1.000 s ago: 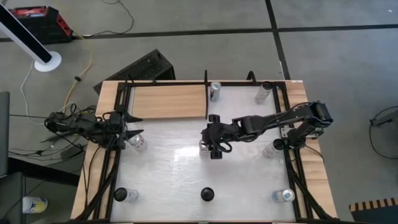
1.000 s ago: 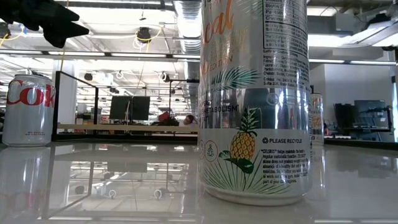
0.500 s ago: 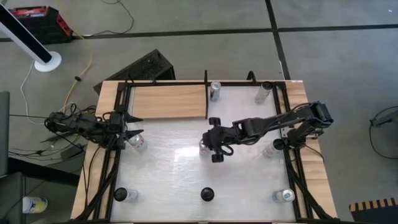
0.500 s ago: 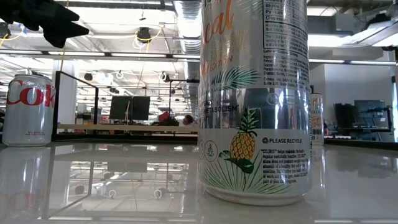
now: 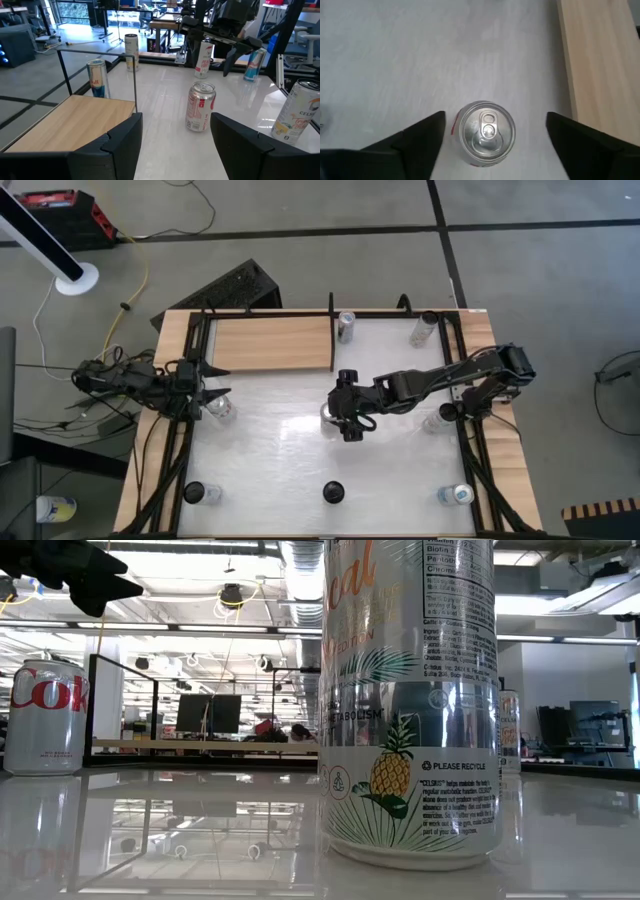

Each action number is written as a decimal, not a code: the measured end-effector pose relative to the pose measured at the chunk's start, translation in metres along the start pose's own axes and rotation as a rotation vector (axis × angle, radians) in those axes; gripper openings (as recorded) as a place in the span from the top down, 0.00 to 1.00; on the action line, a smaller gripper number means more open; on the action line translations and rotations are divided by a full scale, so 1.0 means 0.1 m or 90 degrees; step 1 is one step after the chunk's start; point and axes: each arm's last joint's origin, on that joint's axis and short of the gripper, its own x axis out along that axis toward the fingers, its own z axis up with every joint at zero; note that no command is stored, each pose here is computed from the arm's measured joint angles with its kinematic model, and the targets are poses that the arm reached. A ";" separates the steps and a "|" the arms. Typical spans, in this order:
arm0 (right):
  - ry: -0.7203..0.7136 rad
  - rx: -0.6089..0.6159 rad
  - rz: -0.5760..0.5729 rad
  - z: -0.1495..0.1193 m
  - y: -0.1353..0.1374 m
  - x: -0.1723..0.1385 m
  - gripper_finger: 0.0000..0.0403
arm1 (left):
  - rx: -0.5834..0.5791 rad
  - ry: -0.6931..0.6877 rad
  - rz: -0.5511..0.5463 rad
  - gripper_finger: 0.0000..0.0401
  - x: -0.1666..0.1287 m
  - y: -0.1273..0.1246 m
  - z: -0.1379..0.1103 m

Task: Place canned beverage on shelf
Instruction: Put the right white soda can on the shelf

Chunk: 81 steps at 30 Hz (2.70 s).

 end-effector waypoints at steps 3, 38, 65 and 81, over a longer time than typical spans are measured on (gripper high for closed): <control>-0.004 0.022 0.011 0.01 0.00 0.00 0.02 | 0.000 0.000 0.000 0.45 0.00 0.00 0.00; 0.006 0.096 0.043 -0.28 -0.08 0.34 0.04 | -0.002 0.000 0.000 0.45 0.00 0.00 0.00; 0.073 0.118 0.043 -0.42 0.03 0.67 0.12 | 0.000 0.001 0.001 0.45 0.00 0.00 0.00; 0.051 0.117 0.061 -0.35 -0.01 0.48 0.08 | 0.000 0.001 -0.001 0.45 0.00 0.00 0.00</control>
